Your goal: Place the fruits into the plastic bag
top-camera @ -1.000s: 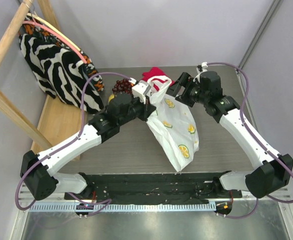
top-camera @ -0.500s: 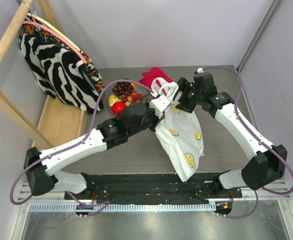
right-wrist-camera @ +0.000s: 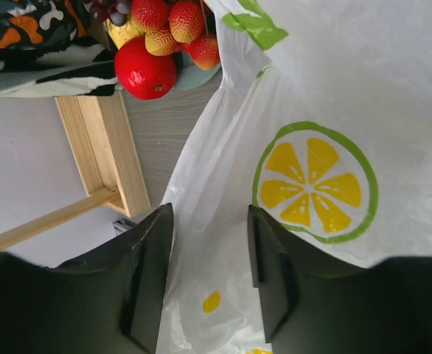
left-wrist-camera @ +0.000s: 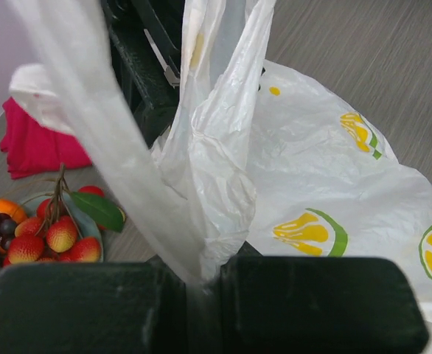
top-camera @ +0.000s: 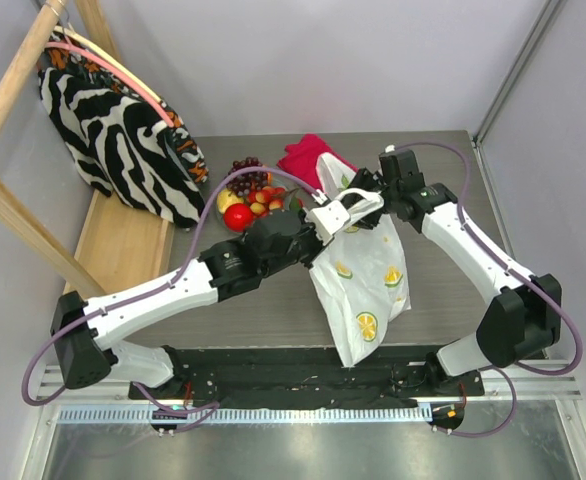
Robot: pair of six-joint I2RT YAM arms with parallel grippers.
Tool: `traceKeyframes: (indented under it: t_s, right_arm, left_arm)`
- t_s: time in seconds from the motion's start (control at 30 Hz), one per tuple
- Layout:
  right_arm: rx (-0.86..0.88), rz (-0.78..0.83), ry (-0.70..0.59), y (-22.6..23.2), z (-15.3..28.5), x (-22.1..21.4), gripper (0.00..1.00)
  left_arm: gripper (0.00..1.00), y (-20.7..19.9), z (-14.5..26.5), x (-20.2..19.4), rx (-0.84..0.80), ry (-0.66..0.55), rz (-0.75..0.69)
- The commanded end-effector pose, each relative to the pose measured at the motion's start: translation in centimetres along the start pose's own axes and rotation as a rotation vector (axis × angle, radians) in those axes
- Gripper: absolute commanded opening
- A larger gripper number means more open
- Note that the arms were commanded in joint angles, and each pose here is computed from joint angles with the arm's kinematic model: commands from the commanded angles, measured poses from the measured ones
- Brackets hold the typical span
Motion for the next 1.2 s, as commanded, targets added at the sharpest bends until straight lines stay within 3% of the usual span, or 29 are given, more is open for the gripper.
traceKeyframes:
  t_s: [0.0,0.07,0.1,0.17,0.2,0.27,0.33,0.5,0.7,0.83,1.0,1.07,1.17]
  right_arm:
    - [0.074,0.048,-0.008,1.7,0.8,0.7,0.35]
    - [0.097,0.068,-0.034,2.6,1.4,1.5,0.16]
    - [0.107,0.078,-0.047,3.0,1.7,1.9,0.04]
    - [0.145,0.111,-0.108,4.4,3.2,3.5,0.01]
    - [0.156,0.138,-0.137,4.9,3.8,4.2,0.01]
    - [0.19,0.191,-0.247,6.7,6.0,6.4,0.01]
    - [0.217,0.273,-0.353,8.3,8.0,8.2,0.01]
    - [0.245,0.42,-0.519,9.8,11.4,10.2,0.01]
    - [0.252,0.509,-0.522,8.3,10.5,9.2,0.01]
    - [0.423,0.556,-0.51,8.6,10.2,6.6,0.01]
    - [0.414,0.575,-0.47,6.6,9.2,4.7,0.01]
    - [0.43,0.58,-0.448,6.1,9.2,3.6,0.01]
    - [0.438,0.571,-0.428,5.5,9.1,2.8,0.01]
  left_arm:
    - [0.0,0.0,-0.2,1.4,0.004,-0.043,-0.025]
    - [0.0,0.2,-0.2,1.7,0.011,-0.051,-0.025]
    - [0.08,0.3,0.0,2.0,0.022,-0.058,-0.019]
    - [0.19,0.7,0.4,3.2,0.047,-0.091,0.008]
    - [0.48,1.2,0.8,4.0,0.078,-0.112,0.026]
    - [0.89,1.7,1.7,5.5,0.109,-0.162,0.091]
    - [0.98,2.2,3.3,7.5,0.123,-0.238,0.142]
    - [1.0,4.2,8.5,11.2,0.109,-0.408,0.37]
    - [1.0,8.7,15.9,14.2,0.073,-0.636,0.569]
    - [1.0,10.5,15.2,13.9,0.073,-0.654,0.731]
    - [1.0,12.4,13.5,14.1,0.026,-0.732,0.878]
    - [1.0,12.9,12.6,13.9,0.041,-0.703,0.909]
    - [1.0,12.7,8.8,11.6,0.018,-0.546,0.962]
Point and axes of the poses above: each gripper's point midway between its finger pads, its own z axis back along the fingers, its own y axis along the line the jaws close on, x = y × z, the point moved 3 cm from there along z, back along the fingers, and after that the axes turned 5 degrees about z, right-handed, at the moved point
